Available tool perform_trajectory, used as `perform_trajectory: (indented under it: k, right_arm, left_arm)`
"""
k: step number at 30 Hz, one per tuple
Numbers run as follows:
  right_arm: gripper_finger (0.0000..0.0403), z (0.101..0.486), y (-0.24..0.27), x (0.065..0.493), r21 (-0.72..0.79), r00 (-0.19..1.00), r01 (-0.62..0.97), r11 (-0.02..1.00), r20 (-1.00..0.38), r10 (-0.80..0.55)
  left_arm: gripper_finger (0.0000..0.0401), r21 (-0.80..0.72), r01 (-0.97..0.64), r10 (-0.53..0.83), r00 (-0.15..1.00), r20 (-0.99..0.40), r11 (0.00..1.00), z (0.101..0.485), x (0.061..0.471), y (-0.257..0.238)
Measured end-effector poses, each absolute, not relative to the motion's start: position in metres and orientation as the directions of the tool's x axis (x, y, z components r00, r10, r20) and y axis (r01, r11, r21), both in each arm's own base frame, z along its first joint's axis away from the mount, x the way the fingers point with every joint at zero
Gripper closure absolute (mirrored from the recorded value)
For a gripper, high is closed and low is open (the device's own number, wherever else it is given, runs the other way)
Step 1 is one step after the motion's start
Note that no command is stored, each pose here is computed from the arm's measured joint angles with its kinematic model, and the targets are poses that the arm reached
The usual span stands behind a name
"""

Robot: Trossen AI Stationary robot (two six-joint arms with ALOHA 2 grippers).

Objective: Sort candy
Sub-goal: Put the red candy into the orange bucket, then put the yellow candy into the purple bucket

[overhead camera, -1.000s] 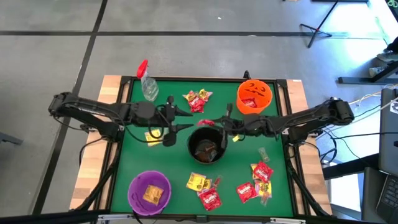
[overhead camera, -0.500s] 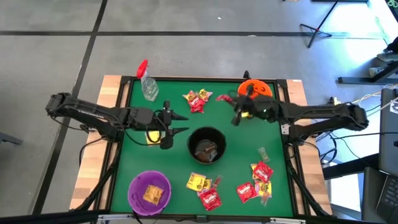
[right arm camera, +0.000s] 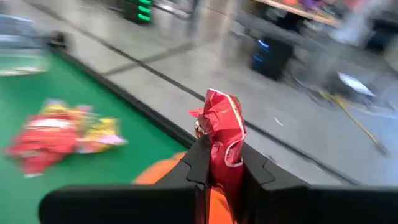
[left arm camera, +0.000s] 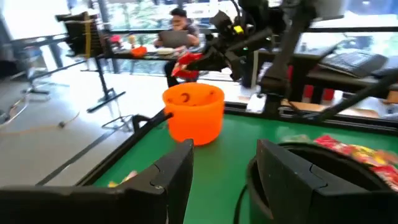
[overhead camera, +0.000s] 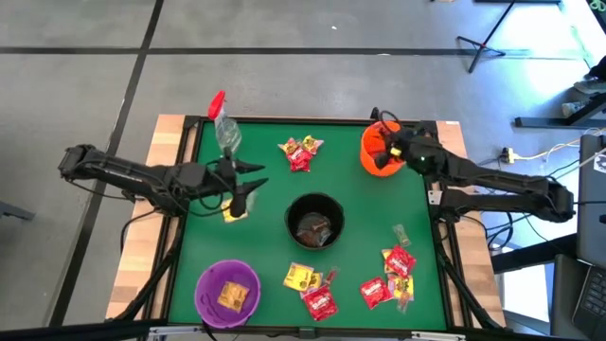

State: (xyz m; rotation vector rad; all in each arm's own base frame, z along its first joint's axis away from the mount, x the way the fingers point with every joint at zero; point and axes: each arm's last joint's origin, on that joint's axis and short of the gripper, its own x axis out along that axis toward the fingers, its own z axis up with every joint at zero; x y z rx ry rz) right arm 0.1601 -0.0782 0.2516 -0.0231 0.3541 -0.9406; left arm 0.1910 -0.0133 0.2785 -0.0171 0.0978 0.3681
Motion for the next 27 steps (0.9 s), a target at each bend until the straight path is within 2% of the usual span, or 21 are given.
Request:
perform_trajectory:
  k: [4,9,16,22,27]
  right_arm:
    - [0.0354,0.236,-0.09,0.152,-0.128,0.458,0.843,0.523,-0.341,-0.821]
    - [0.0327,0.229,-0.099,0.145,-0.088,0.448,0.852,0.517,-0.391,-0.804]
    - [0.0297,0.23,-0.099,0.145,-0.073,0.463,0.847,0.526,-0.385,-0.799]
    - [0.0288,0.23,-0.099,0.145,-0.071,0.469,0.844,0.532,-0.386,-0.795]
    - [0.0287,0.235,-0.099,0.15,-0.02,0.569,0.79,0.613,-0.351,-0.744]
  left_arm:
    - [0.0236,-0.036,-0.371,0.365,0.924,-0.115,0.928,0.269,0.188,-0.013]
    - [0.0236,-0.06,-0.374,0.364,0.923,-0.126,0.926,0.265,0.188,-0.013]
    - [0.0236,-0.079,-0.376,0.365,0.922,-0.128,0.923,0.265,0.188,-0.013]
    - [0.0236,-0.077,-0.377,0.365,0.921,-0.136,0.923,0.264,0.188,-0.013]
    - [0.0236,-0.074,-0.395,0.384,0.914,-0.134,0.916,0.264,0.188,-0.012]
